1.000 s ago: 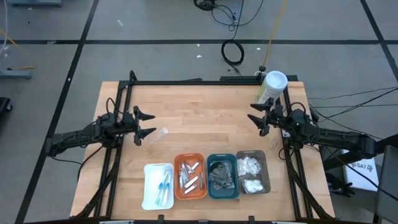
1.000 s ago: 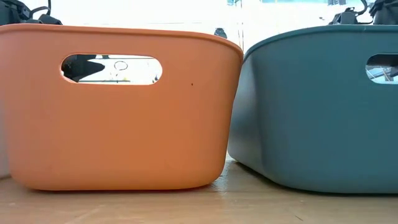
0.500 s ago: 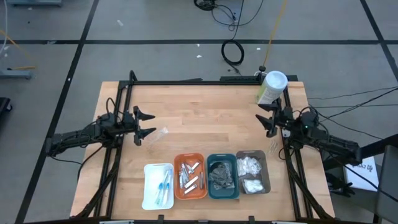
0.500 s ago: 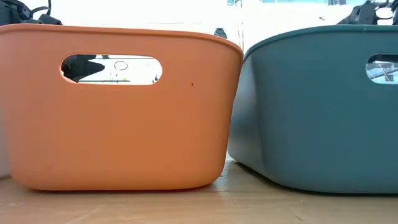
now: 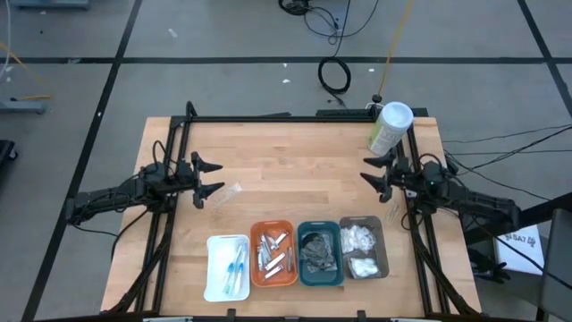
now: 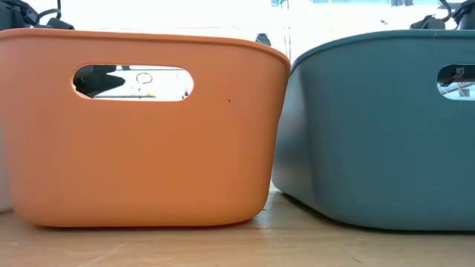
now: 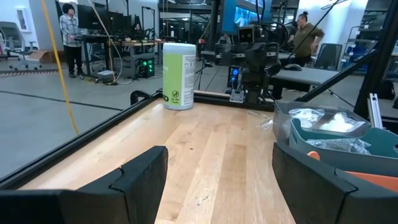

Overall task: Pick & Place Travel size toiletries
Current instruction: Return to Home Position

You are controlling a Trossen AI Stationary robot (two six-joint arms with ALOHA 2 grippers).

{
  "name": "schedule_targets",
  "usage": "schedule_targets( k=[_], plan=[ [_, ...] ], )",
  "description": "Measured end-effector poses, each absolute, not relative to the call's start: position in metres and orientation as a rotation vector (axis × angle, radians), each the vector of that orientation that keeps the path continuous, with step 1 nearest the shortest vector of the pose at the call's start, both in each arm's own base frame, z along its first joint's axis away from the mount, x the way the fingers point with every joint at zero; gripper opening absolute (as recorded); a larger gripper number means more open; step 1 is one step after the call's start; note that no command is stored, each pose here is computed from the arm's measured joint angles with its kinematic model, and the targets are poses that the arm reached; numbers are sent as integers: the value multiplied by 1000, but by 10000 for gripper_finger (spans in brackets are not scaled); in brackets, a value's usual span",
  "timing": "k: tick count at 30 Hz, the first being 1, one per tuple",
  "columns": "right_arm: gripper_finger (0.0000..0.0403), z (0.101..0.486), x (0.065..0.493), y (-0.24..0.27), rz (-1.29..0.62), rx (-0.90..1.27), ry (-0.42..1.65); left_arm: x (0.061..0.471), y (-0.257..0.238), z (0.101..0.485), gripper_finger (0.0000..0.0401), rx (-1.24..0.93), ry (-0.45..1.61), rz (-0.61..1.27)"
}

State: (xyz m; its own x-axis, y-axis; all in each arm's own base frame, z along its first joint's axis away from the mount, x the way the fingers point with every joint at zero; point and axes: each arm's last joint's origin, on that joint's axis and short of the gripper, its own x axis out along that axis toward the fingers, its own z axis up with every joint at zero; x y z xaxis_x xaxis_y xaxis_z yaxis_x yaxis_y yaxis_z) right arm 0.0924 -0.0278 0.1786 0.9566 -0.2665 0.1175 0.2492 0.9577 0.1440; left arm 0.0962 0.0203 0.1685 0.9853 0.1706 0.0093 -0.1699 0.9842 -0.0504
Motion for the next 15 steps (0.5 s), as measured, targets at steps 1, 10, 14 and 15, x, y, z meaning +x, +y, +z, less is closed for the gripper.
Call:
schedule_targets(
  k=[1,10,14,15],
  plan=[
    [251,178,93,-26,-240,139,-131,96,20,168,285,-50,-14,171],
    [251,181,96,-5,-81,85,-151,96,20,168,285,-54,-13,171],
    [251,180,96,-1,-104,62,-133,96,20,168,285,-55,-13,171],
    [251,178,96,0,-107,58,-116,96,20,168,285,-55,-13,171]
  ],
)
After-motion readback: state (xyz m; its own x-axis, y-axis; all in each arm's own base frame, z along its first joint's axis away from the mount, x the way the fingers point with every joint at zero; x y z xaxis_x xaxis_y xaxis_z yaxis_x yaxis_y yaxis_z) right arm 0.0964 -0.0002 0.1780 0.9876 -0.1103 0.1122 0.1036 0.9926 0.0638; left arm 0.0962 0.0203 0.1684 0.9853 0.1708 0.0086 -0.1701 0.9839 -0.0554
